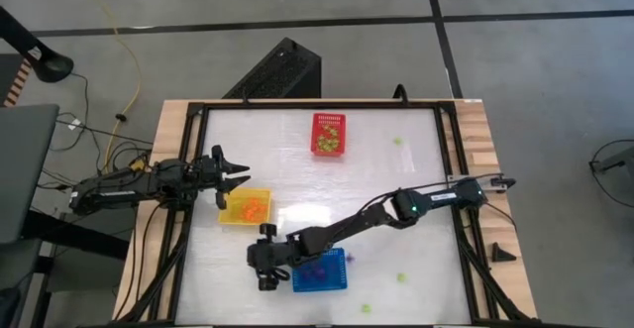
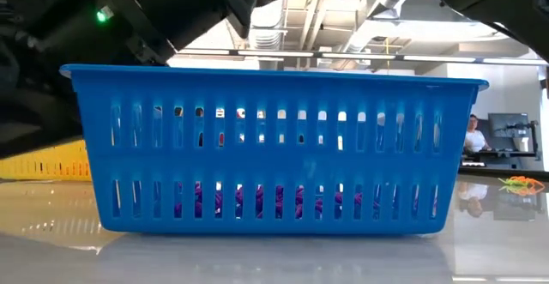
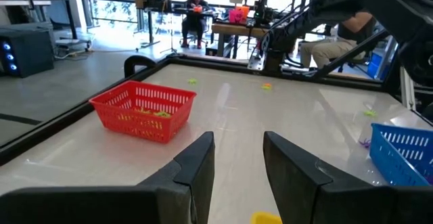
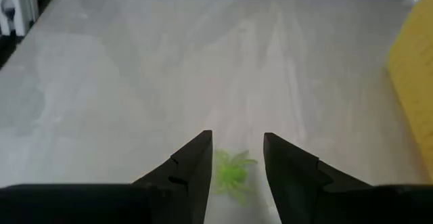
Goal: Sort Halloween decoration
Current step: Put the green spider toy into the red basket
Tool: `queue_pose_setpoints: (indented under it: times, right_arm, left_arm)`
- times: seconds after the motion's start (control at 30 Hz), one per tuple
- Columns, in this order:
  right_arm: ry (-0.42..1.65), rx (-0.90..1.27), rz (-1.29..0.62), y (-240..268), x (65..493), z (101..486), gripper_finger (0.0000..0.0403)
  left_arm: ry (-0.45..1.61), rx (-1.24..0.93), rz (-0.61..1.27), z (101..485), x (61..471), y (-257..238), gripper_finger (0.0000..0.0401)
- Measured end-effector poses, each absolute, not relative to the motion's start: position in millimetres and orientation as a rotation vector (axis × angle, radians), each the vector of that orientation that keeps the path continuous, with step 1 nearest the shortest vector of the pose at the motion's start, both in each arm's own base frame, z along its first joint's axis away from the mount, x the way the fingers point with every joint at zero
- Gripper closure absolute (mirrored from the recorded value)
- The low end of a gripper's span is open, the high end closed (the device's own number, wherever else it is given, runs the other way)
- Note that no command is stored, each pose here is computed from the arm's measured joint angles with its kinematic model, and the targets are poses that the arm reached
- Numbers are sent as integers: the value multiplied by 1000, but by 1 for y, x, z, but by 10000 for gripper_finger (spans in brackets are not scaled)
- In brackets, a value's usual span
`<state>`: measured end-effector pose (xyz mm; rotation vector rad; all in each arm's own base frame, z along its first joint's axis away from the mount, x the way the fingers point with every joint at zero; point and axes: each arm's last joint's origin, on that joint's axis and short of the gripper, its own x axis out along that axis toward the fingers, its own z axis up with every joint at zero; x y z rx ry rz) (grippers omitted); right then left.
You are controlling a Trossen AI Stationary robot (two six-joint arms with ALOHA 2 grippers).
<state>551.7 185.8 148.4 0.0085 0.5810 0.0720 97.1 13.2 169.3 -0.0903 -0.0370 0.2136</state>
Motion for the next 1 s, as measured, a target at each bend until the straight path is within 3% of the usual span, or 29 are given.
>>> queue_pose_setpoints:
  times: [0.63,1.0]
  right_arm:
    - [684,-16,54,179,546,133,247]
    - [685,-43,62,177,546,134,356]
  left_arm:
    - [-37,-90,213,169,97,13,285]
    - [-37,-90,213,169,97,13,285]
